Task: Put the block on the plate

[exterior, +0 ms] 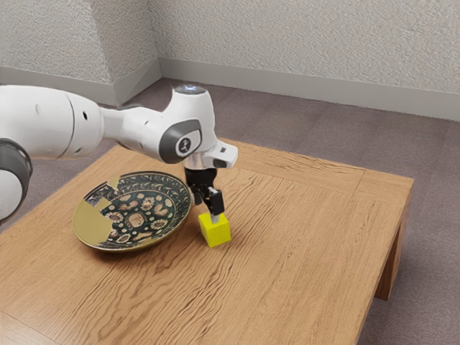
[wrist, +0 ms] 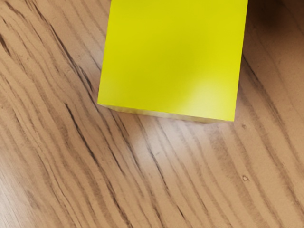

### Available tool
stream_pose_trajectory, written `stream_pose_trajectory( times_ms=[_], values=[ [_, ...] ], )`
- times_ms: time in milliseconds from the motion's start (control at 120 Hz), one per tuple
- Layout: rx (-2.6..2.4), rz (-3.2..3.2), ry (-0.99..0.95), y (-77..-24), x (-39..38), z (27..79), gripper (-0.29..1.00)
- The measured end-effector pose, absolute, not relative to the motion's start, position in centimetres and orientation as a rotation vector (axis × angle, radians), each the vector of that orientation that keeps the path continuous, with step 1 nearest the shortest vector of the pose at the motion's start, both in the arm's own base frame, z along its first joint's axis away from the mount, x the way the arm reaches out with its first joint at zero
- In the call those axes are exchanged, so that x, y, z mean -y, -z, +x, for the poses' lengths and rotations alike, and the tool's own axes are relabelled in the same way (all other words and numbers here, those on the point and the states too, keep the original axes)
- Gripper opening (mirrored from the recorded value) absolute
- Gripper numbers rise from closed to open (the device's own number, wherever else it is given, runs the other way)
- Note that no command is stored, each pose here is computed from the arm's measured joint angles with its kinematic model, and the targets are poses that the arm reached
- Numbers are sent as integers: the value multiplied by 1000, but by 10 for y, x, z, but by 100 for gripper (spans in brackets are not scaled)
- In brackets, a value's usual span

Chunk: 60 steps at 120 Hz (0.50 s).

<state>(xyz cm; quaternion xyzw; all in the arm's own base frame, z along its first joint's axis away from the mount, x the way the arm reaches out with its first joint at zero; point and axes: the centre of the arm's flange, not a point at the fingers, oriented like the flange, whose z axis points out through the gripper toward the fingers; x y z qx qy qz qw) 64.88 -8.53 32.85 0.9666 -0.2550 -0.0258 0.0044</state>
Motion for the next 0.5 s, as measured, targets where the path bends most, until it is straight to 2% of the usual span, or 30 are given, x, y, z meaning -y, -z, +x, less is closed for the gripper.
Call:
stream_pose_trajectory(
  times_ms=[500],
  values=[
    [879, 2990, 55, -298, 82, 663, 70]
  ],
)
